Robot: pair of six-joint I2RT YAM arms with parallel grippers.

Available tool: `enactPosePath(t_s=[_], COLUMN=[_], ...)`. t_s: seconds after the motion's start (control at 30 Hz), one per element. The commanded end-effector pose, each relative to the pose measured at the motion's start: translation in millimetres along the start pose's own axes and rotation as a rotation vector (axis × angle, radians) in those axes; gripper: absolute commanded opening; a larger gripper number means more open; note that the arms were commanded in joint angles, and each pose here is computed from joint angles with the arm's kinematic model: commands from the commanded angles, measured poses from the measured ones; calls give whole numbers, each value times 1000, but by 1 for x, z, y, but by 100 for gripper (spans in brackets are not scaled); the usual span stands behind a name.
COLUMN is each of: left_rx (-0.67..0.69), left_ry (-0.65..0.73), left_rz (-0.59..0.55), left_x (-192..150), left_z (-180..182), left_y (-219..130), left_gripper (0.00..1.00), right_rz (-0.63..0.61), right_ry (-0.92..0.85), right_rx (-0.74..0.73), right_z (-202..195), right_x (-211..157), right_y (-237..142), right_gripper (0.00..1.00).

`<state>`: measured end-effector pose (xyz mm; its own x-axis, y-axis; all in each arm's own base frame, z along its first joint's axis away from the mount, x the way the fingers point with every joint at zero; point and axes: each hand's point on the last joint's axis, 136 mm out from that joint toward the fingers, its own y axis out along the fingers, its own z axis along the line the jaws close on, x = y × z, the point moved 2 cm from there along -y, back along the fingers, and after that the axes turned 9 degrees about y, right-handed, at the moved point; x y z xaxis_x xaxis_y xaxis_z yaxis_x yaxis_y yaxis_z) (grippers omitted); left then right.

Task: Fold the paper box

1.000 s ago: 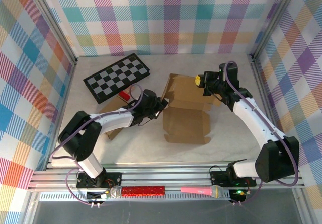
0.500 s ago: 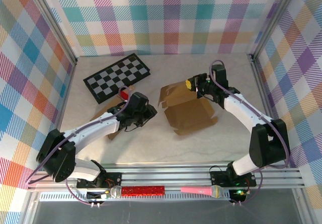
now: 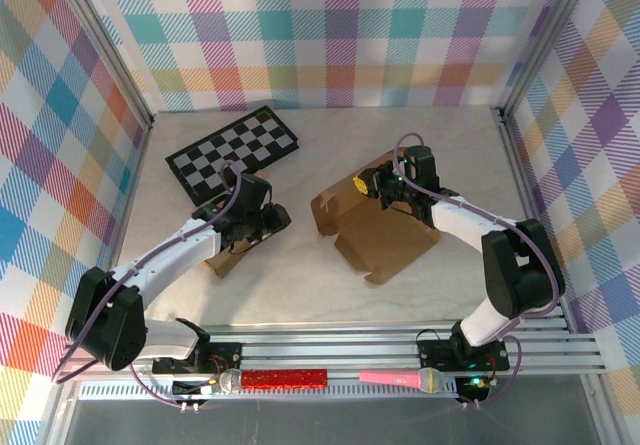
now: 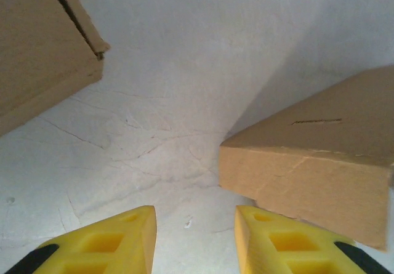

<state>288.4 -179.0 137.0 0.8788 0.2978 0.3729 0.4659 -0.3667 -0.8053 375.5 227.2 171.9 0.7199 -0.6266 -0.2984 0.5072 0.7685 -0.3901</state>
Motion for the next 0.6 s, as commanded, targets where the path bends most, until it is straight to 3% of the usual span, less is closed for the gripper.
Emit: enactPosePath(t_s=[0.0,0.23,0.57], left_rx=[-41,-79,-112], left_ry=[119,239,554], left_rz=[19,21,6], left_x=[1,-2,-11], left_z=[-8,-21,-49], left_y=[8,33,58], left_gripper=[37,40,46], right_rz=[49,64,101], right_ry=[-50,-59,-83], right_rx=[18,16,34], right_z=[-8,-12,-8], right_x=[-5,-8,-15], right_y=[3,0,-5], right_gripper=[0,0,0])
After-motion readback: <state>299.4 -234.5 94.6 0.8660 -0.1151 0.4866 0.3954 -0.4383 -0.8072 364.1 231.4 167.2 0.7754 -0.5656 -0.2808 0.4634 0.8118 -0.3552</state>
